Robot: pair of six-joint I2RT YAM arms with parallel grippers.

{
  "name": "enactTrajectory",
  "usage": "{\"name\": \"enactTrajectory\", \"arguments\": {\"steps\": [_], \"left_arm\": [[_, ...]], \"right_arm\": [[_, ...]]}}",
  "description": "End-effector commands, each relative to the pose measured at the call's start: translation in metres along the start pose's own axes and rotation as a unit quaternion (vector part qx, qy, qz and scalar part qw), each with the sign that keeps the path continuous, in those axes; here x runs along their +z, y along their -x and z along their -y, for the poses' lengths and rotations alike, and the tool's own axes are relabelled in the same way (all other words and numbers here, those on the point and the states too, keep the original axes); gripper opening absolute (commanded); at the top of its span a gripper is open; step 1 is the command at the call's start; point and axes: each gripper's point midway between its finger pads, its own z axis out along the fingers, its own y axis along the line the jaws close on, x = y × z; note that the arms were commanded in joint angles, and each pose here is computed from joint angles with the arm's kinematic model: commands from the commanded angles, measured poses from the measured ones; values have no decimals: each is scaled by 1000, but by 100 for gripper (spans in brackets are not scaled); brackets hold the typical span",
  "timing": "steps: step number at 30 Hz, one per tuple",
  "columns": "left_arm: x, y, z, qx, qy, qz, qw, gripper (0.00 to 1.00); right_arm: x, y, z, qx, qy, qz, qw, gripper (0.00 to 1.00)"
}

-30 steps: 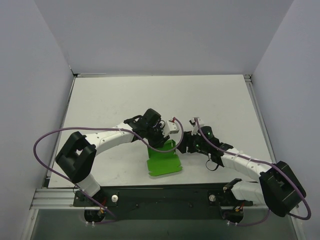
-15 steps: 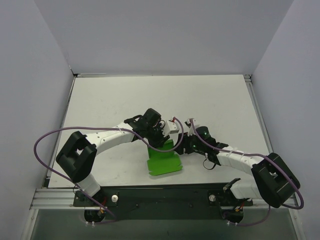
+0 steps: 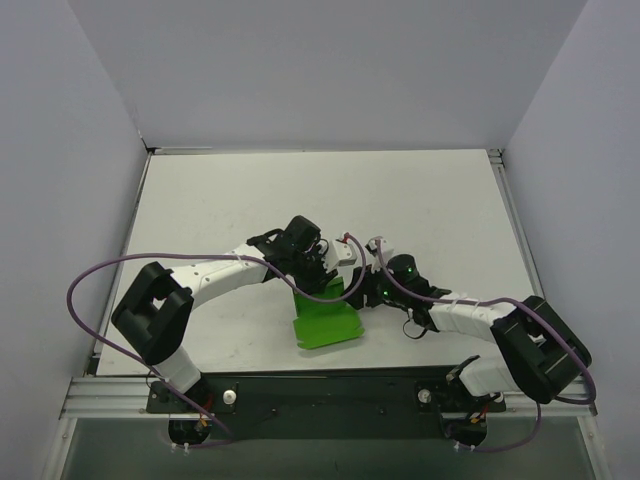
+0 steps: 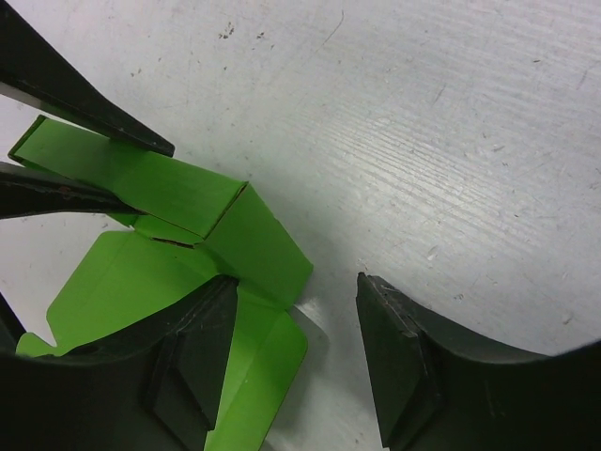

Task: Fold the paper box

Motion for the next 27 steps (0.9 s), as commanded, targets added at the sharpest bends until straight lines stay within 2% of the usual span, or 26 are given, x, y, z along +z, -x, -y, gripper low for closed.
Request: {"name": "enactTrajectory", "arguments": {"steps": [1,8,23,27], "left_arm": [[2,3,21,9,-53,4,999,28],[1,3,23,11,-58,4,998,29],[1,6,30,13,-76,9,997,28],[1,7,32,14,-77,10,997,28]], "right_arm": [[6,25,-13,-48,27,54,997,53],[9,26,-16,-63,27,55,996,49],[19,28,-18,-74,8,63,995,22],[18,28,-13,-73,-12,62,995,19]]}}
